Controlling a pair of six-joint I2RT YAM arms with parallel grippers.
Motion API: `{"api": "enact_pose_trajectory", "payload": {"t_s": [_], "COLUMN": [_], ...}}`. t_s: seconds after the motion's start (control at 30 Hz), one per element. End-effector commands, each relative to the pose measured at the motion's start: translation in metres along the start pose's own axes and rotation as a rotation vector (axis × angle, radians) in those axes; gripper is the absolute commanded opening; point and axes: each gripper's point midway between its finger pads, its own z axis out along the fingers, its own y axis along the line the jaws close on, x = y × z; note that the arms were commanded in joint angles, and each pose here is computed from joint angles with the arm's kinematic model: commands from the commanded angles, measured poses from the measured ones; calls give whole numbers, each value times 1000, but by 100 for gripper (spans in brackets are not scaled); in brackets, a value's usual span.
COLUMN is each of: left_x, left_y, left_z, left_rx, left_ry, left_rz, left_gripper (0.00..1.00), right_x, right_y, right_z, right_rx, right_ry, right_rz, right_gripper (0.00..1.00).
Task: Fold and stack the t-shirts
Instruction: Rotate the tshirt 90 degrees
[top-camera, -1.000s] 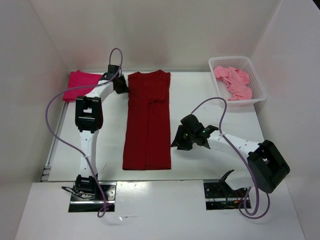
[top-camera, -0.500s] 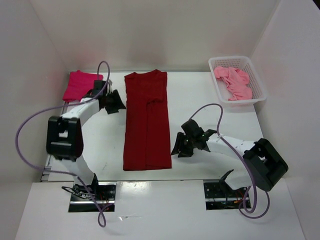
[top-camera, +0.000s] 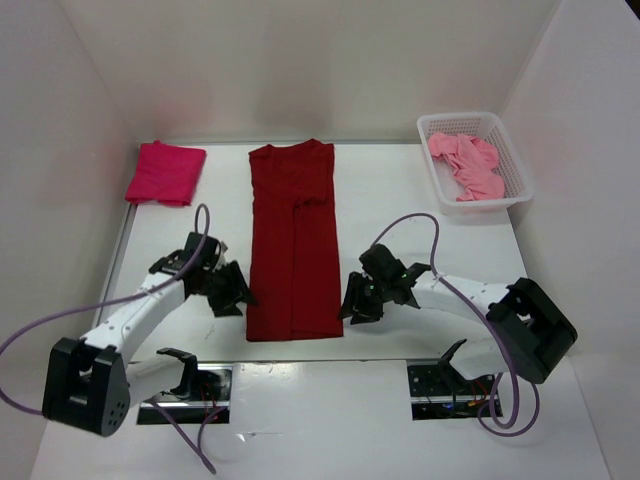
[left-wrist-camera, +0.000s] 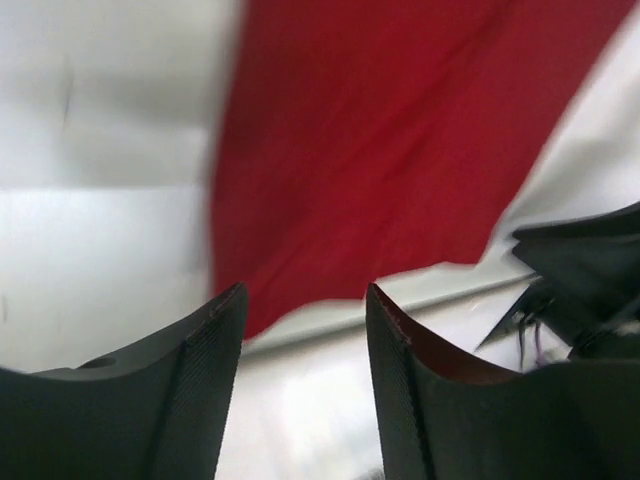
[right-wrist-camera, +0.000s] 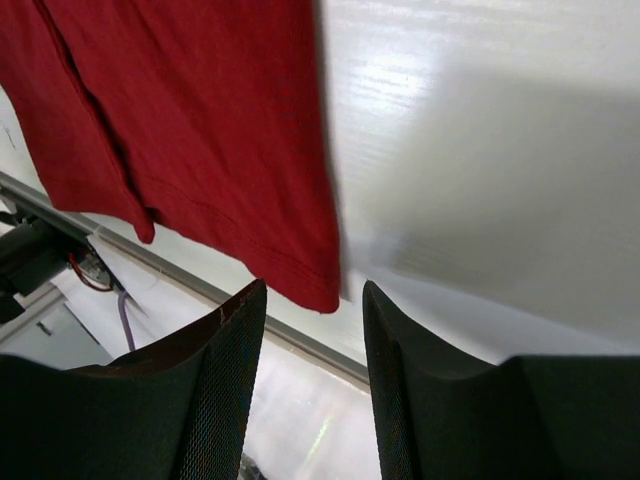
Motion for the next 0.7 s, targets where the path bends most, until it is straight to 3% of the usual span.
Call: {"api": "enact_pose_trajectory", "payload": {"t_s": [0.0, 0.2, 0.47, 0.67], "left_x": [37, 61, 67, 78], "left_y": [9, 24, 22, 32], "left_z": [-11, -4, 0, 5], "left_rx": [-13, -44, -36, -143], "left_ry": [52, 73, 61, 67], "left_rz": [-168, -277, -280, -282], "left_gripper": [60, 56, 49, 46], "right_x": [9, 13, 24, 25], "right_y": [4, 7, 11, 16], "right_z": [-5, -6, 3, 5], "right_rx": [-42, -58, -65, -85], "right_ry": [15, 22, 77, 79], "right_rz": [-15, -17, -38, -51], "right_gripper": [49, 49, 46, 46]}}
